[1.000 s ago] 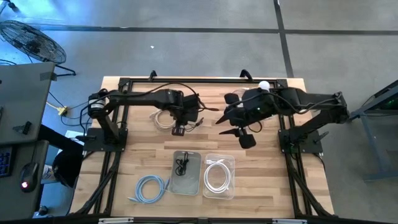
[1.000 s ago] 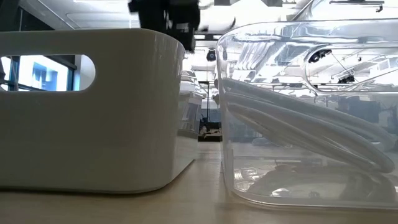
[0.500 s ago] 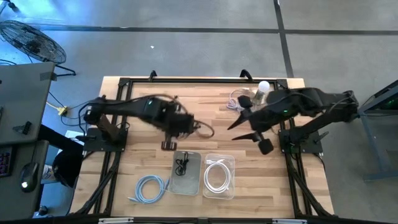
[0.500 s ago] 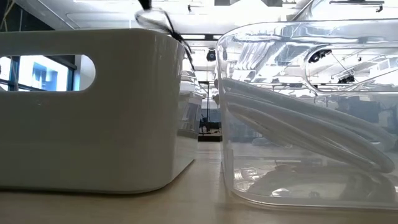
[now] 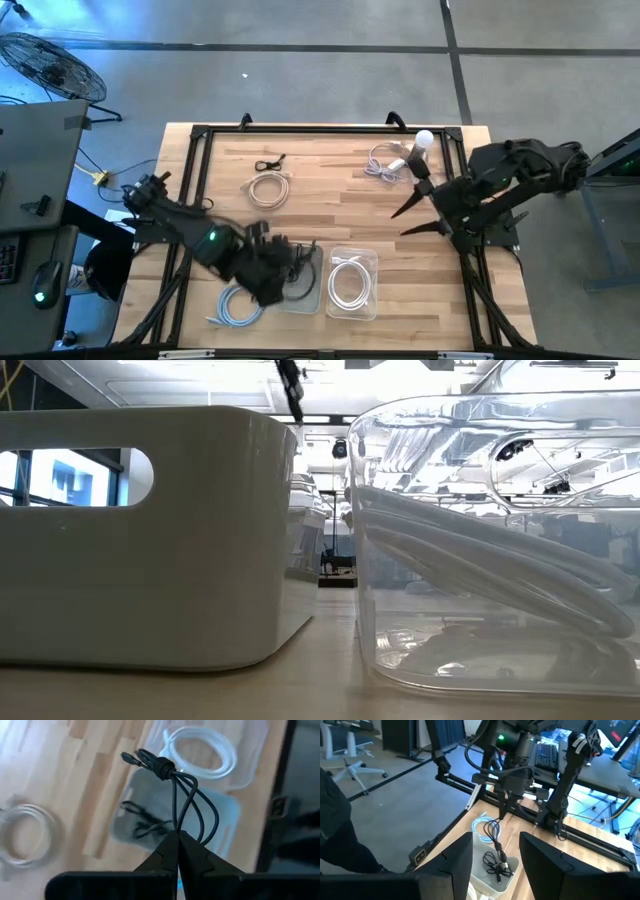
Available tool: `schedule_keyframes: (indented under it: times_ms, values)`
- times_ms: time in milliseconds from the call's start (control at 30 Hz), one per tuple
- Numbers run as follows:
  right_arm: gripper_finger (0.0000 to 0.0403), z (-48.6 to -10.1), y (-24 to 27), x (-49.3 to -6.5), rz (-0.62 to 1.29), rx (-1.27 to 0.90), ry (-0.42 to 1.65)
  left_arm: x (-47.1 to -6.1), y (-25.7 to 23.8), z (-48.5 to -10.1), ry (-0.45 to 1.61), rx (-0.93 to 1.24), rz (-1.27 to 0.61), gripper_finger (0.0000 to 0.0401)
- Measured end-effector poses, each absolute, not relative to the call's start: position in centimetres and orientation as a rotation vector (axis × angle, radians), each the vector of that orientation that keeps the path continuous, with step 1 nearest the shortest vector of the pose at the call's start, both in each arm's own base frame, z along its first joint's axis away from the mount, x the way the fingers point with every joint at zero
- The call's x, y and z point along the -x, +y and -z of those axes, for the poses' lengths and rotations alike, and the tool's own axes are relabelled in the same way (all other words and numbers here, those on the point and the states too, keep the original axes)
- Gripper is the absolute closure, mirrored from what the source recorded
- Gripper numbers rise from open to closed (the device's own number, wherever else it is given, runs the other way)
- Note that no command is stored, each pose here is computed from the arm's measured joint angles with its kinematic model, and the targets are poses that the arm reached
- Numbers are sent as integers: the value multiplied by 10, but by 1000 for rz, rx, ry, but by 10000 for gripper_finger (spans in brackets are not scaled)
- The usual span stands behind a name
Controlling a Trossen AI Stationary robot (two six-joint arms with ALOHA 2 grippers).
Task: Pick & Place USB Port
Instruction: Put the black USB cable into the gray bin
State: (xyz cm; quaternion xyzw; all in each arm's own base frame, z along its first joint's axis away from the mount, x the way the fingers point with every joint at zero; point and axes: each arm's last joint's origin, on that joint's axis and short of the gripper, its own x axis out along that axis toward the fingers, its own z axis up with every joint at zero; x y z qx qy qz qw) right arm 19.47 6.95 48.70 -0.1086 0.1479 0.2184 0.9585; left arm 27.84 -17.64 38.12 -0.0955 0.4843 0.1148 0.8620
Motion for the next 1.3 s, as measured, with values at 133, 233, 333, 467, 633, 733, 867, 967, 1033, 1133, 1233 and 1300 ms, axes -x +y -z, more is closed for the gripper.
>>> schedule_keyframes:
  times_ms: [133,233,333,467,633,733,867,967,1033,1133,1233,1300]
  values:
    - [249,-487,75,-193,-470,225,299,-277,-198,-361,945,310,-299,401]
    - [249,-487,79,-192,-491,228,297,-280,-210,-341,951,368,-323,401]
    - [249,-487,84,-190,-515,231,296,-286,-221,-318,974,401,-342,401]
    - [249,-486,89,-187,-544,236,293,-295,-227,-299,1011,385,-363,401]
    - [249,-486,92,-186,-546,238,293,-303,-226,-285,1072,387,-388,401]
    - [249,-486,94,-185,-549,218,298,-304,-221,-283,1147,417,-386,401]
    - [249,-486,94,-185,-553,212,300,-306,-212,-281,1169,394,-437,401]
    - [249,-486,94,-185,-553,194,309,-310,-204,-281,1176,372,-450,401]
    - [249,-486,94,-185,-553,195,315,-312,-200,-281,1181,346,-435,401]
    - [249,-485,94,-185,-553,196,326,-316,-194,-281,1195,314,-413,401]
    - [249,-483,94,-184,-560,197,338,-319,-191,-281,1216,267,-360,400]
    - [249,-483,94,-184,-562,197,348,-319,-191,-281,1221,213,-323,395]
